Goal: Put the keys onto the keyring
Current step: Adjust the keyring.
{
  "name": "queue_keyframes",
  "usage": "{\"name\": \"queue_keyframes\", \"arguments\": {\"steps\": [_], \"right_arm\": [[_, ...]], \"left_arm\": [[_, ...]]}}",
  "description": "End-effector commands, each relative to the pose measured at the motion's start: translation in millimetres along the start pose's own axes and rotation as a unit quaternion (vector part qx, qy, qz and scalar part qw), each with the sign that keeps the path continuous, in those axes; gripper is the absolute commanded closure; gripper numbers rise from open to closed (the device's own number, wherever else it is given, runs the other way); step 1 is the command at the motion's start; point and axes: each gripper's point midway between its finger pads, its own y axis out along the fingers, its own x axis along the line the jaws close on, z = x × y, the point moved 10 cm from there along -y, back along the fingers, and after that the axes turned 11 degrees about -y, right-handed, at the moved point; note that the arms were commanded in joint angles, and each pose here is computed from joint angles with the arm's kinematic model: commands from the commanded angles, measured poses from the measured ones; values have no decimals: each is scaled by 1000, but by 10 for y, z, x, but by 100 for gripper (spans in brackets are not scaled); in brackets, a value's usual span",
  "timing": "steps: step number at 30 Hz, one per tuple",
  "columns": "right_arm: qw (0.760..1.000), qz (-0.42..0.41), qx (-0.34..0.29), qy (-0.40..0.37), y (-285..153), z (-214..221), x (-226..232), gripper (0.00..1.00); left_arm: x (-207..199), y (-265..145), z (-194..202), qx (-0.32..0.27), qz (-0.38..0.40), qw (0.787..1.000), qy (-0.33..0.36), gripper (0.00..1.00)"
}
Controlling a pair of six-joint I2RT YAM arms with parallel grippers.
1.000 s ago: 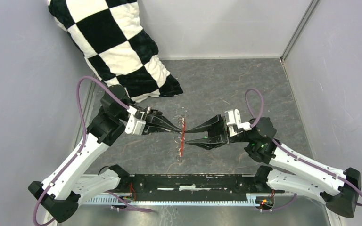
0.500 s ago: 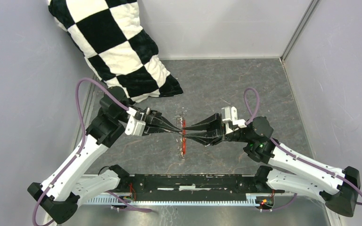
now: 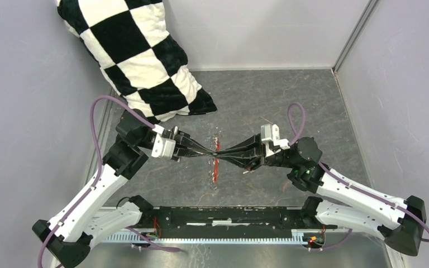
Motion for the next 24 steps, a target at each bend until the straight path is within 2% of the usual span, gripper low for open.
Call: {"name": "queue_keyframes", "arguments": {"steps": [1,2,4,8,10,18,24], "right_arm": [[1000,2,-16,-10,88,-170,-57,92],[1000,6,-10,-10,91,-166,-65,97],[1000,17,17,-13,82,-161,-94,99],[997,30,73,-23,31,-169,-134,99],[994,29,102,-22,11,-179,-143,100],[979,0,204,-9,30,-159,-188,99],[973,-8,232,-7,29,-146,-194,99]], "left_arm": [[24,5,-84,-12,-18,1000,7,98],[14,4,-72,-10,-13,1000,5,98],[-3,1,-48,-3,-4,1000,0,98],[-48,-27,34,22,1,1000,-8,81],[-80,-52,61,31,-10,999,-13,76],[-137,-131,89,62,-41,997,5,74],[-107,-181,102,88,-78,993,6,76]]}}
